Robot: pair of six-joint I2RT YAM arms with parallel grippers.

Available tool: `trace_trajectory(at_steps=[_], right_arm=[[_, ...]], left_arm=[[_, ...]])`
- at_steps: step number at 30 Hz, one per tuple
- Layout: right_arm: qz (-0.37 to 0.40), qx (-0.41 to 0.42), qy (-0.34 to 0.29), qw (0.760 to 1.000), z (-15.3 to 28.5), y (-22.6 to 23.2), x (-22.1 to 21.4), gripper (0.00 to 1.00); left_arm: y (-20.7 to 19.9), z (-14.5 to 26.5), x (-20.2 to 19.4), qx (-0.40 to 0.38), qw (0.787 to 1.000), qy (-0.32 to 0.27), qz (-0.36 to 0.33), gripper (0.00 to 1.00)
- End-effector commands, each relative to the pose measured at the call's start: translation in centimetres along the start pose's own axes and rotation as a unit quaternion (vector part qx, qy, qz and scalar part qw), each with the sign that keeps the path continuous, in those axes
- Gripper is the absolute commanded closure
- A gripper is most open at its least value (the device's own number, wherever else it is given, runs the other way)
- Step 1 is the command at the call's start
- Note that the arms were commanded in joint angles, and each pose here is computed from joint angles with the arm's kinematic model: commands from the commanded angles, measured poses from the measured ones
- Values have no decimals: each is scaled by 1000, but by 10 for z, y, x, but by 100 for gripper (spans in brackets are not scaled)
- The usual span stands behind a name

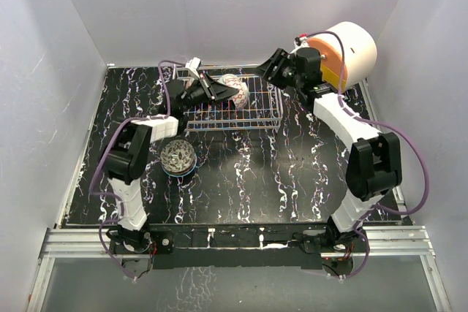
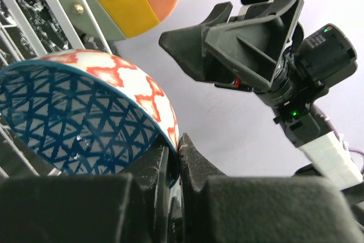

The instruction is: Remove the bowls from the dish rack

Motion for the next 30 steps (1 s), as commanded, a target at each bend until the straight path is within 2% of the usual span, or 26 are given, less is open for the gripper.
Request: trace_trajectory(at_steps=[1,4,11,15,18,25,30], right_arm=[[30,11,-70,997,32,13,32,46],[35,-6,-81,996,41,3,34,46],[42,-26,-80,996,49,-12,27,46],[41,-29,-75,996,48,-17,23,45],[40,-36,-70,996,46,-23,20,45],[35,-40,-61,997,43,-32,13,45],[32,-42,-58,997,41,-35,10,45]], left_arm=[[-70,6,21,11,986,49,-156,100],[-88,17,23,63,973,75,-210,100],[-121,56,16,191,938,143,-250,100],[-122,91,0,294,897,208,-257,100],[-125,119,-10,377,857,229,-265,100],[-132,177,-29,484,783,281,-273,100],[-113,200,-48,541,726,331,-268,100]])
Point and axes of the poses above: each gripper's point midway between its finger pads, its own z axis back along the fingers, its own y axis along the line the jaws close on, x = y × z, the point moved 5 cm from there along z, back along the fingers, and after that the axes turned 9 degrees about -z, right-handed, at the moved point
